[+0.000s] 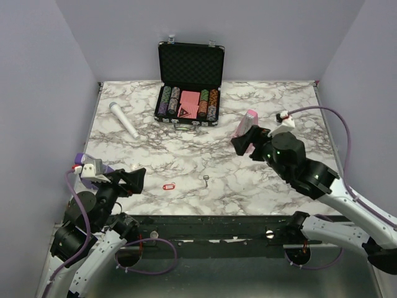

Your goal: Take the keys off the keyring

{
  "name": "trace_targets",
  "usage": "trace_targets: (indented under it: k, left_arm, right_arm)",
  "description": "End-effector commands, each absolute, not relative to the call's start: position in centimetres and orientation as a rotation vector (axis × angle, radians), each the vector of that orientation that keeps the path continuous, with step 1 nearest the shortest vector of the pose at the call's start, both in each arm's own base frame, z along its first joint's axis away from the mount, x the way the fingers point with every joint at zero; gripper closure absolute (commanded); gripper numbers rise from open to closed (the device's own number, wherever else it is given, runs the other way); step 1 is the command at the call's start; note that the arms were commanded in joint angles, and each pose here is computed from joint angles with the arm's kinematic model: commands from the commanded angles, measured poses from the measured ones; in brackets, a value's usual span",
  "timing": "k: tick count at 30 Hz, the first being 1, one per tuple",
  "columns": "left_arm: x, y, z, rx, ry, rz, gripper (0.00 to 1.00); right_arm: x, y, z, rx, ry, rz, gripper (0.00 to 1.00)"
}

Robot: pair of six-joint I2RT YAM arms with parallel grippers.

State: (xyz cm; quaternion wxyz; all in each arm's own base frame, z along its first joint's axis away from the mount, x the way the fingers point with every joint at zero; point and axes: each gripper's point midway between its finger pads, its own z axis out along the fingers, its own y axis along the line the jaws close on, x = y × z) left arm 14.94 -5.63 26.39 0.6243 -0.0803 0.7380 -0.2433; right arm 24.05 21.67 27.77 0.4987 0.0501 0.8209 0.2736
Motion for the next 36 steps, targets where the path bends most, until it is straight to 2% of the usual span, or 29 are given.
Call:
trace_targets:
  k: [1,17,28,36]
  left_arm:
    - [15.3,-6.2,26.1,-0.153,1.71,-0.555,0.02]
    - [15.6,-6.7,25.7,-0.134,1.741,-0.553,0.02]
    - [15.9,-7.1,25.3,-0.118,1.764,-0.55,0.02]
    - [16.0,-7.3,25.1,-0.111,1.777,-0.549,0.02]
  right_arm:
    - [24.9,16.4,27.7,0.255,1.862,0.467,0.0]
    - [20.4,13.4,24.6,0.409,1.939,0.595,0.0]
    - [14.7,15.3,25.7,0.168,1.919,0.974,0.0]
    - [13.2,15.0,25.2,0.134,1.943,1.012,0.0]
